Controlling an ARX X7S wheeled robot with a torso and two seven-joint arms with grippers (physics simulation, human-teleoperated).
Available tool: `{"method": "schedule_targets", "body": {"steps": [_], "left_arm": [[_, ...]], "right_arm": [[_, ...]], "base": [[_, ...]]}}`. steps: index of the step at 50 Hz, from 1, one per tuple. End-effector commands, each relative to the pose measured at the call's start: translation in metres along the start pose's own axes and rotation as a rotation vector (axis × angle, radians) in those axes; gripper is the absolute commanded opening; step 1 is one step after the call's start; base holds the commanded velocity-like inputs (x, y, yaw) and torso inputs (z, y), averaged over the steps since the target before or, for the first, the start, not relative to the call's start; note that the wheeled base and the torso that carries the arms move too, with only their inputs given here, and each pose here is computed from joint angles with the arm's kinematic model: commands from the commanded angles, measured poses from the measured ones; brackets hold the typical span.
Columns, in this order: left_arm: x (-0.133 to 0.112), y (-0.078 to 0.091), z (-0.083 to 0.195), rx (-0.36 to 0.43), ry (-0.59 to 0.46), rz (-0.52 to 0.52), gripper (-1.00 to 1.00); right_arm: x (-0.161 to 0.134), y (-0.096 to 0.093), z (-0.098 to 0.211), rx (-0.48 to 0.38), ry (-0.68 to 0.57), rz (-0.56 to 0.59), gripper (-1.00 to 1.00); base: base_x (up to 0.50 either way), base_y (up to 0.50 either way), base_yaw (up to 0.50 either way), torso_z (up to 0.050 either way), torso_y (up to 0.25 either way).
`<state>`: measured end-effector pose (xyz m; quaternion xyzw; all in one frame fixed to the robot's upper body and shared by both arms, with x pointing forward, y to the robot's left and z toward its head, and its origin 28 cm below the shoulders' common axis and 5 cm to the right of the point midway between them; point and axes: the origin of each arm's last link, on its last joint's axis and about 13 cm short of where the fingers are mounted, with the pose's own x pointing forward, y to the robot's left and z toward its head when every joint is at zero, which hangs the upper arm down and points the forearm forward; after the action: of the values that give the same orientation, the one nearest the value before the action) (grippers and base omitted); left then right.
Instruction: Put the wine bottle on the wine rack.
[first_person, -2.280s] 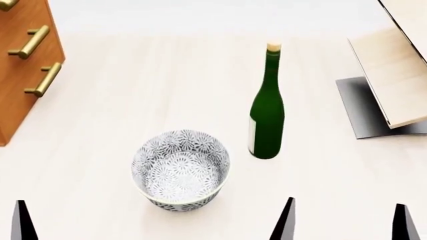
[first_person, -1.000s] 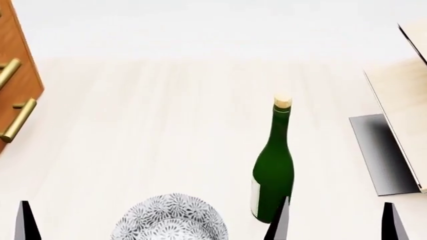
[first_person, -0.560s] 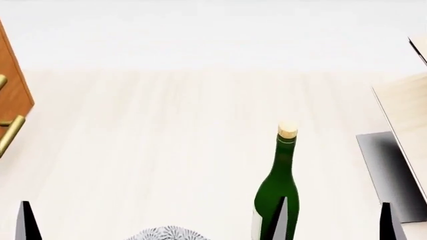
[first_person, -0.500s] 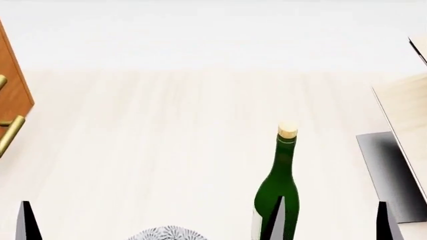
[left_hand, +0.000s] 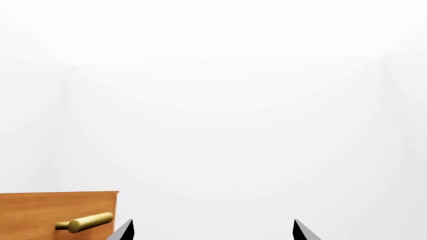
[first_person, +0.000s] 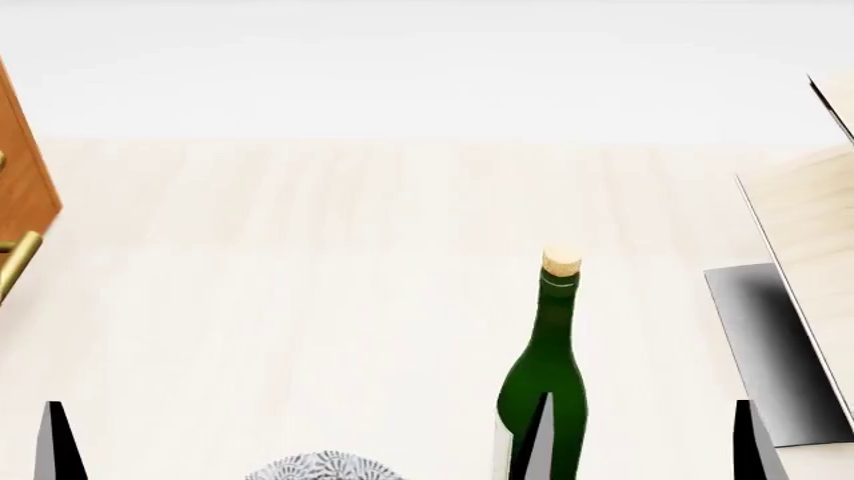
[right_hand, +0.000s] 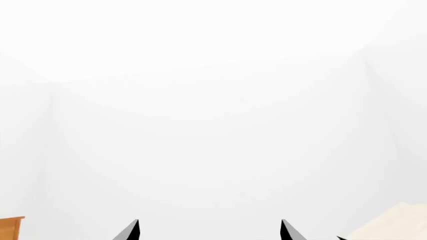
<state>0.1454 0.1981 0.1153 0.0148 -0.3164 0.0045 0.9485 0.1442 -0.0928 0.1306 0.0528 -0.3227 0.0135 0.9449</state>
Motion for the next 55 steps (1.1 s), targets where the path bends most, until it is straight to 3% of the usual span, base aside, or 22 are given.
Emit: {"method": "schedule_targets", "body": {"steps": [1,55], "left_arm": [[0.0,-0.0001,0.0003,-0.001,-0.001,0.0,1.0],[0.0001,0.0,-0.0003,-0.003,0.006,0.002,1.0]], "right_arm": [[-0.0003,0.0004,0.0004,0.005,0.003,0.004,1.0],[-0.0005,0.001,-0.0012,0.001,0.008,0.01,1.0]], "base": [[0.0,-0.1,0.0,0.0,0.0],[0.0,-0.1,0.0,0.0,0.0]]}}
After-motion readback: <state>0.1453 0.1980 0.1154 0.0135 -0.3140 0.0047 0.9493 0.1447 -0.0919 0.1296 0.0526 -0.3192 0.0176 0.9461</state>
